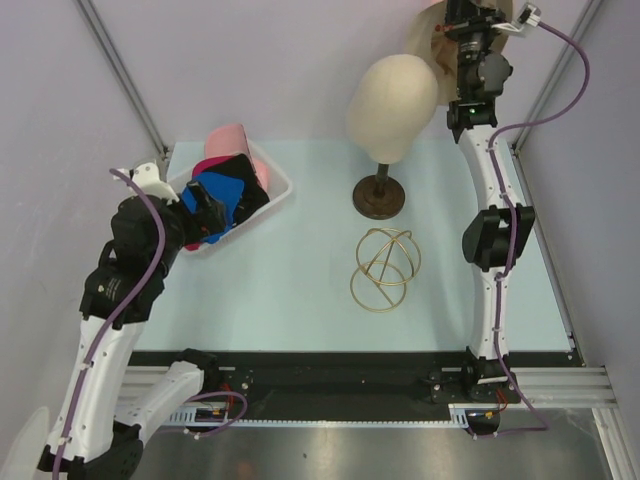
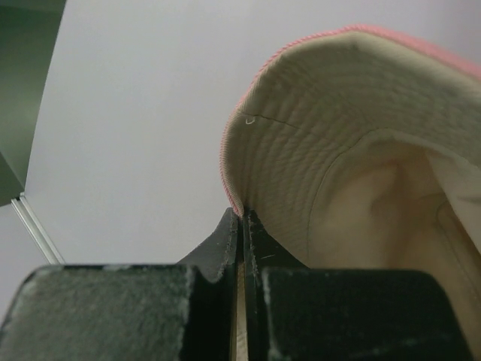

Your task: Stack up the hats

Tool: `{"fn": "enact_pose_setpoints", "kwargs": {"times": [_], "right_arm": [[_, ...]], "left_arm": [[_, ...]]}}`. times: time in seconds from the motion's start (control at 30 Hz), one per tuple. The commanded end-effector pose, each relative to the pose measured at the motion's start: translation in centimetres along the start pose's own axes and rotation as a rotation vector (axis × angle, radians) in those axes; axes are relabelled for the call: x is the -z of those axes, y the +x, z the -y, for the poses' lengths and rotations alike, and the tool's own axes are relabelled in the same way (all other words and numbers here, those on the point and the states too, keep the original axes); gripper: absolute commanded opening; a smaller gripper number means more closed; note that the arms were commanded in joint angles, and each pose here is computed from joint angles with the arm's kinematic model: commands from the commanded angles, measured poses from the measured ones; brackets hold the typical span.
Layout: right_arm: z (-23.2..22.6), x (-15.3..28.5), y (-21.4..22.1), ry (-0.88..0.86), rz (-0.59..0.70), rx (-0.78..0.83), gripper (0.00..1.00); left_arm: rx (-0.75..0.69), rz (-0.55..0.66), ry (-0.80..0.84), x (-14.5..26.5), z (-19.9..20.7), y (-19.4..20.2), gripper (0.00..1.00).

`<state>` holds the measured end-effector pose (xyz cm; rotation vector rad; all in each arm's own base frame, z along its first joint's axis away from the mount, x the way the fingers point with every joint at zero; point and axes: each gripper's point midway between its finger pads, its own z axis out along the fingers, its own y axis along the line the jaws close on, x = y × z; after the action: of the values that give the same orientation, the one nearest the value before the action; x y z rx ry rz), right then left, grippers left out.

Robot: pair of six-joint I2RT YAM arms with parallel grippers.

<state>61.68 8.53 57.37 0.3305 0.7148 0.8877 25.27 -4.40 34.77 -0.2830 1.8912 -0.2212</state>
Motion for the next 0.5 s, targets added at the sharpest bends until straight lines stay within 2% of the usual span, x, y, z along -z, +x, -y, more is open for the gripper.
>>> {"fn": "enact_pose_setpoints", "kwargs": {"times": [0.0, 0.27, 0.37, 0.47], "right_arm": [[-7.1, 0.1, 0.1, -0.117, -0.007, -0.037, 0.00], [-10.8, 2.3, 2.4, -0.126, -0.072, 0.017, 0.00], [-13.0, 2.8, 1.3, -0.140, -0.074, 0.026, 0.00], [-14.2, 4.3, 1.7, -0.145, -0.138, 0.029, 0.00]], "left_arm": [[0.001, 0.007, -0.006, -0.5, -0.1, -0.2, 1.00], [0.006, -0.009, -0.003, -0.8, -0.3, 1.0, 1.00], [0.005, -0.010, -0.001, -0.8, -0.3, 1.2, 1.00], [0.011, -0.009, 0.011, -0.8, -0.1, 1.4, 1.00]]}}
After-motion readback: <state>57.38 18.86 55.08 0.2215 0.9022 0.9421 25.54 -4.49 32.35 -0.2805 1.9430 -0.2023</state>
